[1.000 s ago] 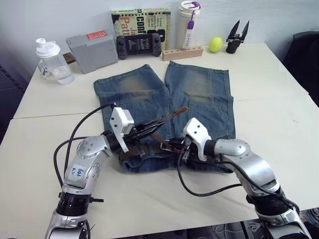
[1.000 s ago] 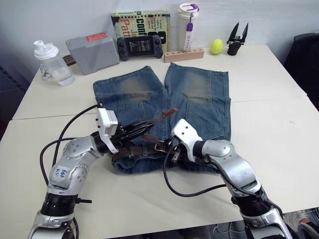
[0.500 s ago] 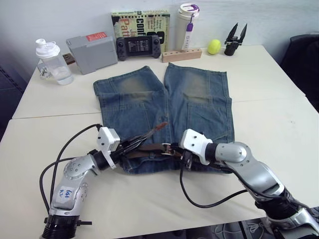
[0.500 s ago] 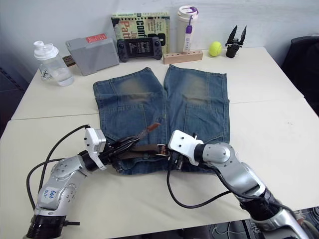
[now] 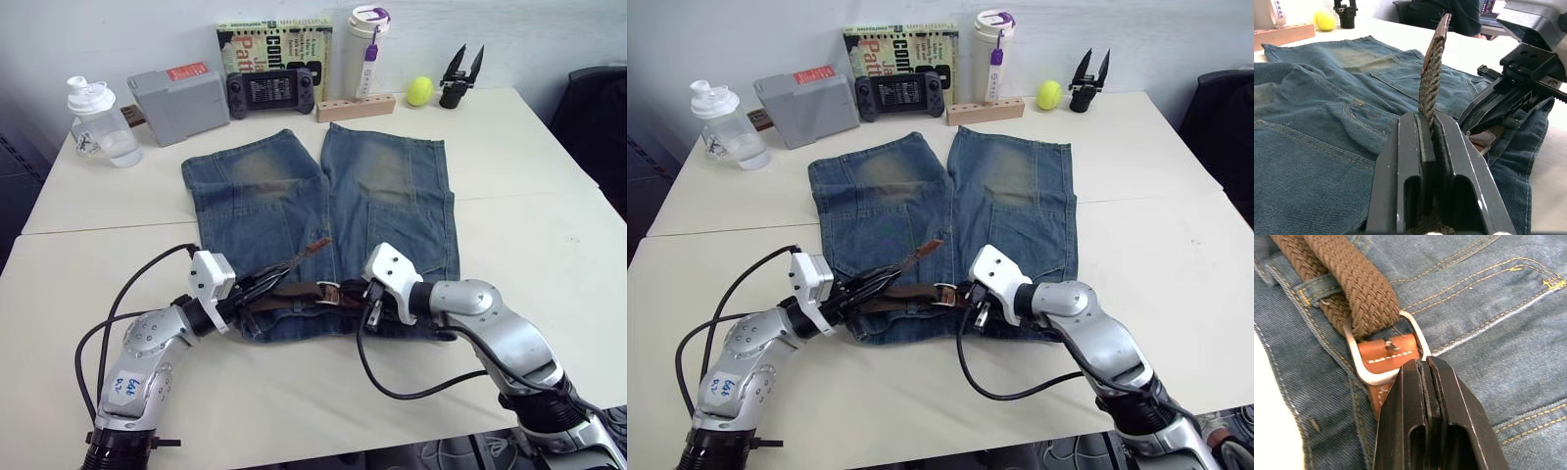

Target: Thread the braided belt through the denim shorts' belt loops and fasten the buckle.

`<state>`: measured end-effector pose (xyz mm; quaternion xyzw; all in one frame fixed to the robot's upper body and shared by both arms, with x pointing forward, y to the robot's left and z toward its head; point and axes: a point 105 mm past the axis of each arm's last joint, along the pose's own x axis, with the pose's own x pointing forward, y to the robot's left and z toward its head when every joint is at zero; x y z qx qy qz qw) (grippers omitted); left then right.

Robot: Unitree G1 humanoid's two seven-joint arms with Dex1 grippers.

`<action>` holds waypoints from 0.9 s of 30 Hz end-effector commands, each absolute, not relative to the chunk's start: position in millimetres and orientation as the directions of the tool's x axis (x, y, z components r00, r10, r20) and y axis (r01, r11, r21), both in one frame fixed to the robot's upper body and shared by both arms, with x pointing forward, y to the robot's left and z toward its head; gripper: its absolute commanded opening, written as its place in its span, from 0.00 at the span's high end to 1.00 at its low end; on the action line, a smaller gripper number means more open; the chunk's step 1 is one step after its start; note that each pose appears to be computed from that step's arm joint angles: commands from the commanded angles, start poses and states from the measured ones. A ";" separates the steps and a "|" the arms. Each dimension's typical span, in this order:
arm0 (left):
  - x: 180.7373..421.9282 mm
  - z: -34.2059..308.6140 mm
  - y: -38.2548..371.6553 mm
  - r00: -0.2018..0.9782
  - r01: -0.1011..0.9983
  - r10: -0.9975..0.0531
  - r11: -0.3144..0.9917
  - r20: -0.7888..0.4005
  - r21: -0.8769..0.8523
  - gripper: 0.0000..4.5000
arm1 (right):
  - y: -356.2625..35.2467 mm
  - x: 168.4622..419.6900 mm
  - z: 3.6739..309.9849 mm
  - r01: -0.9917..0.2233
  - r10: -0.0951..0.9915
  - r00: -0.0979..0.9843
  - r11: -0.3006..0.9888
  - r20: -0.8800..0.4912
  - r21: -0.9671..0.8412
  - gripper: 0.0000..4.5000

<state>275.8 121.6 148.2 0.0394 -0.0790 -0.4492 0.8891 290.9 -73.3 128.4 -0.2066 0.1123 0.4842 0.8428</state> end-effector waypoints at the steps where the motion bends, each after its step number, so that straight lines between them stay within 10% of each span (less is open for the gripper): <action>1: 275.8 160.1 119.9 0.576 0.786 -0.806 0.592 0.139 0.178 1.00 | -59.6 283.9 138.7 -0.876 0.803 0.478 0.406 -0.356 -0.260 0.99; 27: 275.9 155.1 125.5 0.585 0.778 -0.803 0.596 0.117 0.199 1.00 | -67.3 284.6 181.8 -0.941 0.898 0.324 0.273 -0.299 -0.201 0.99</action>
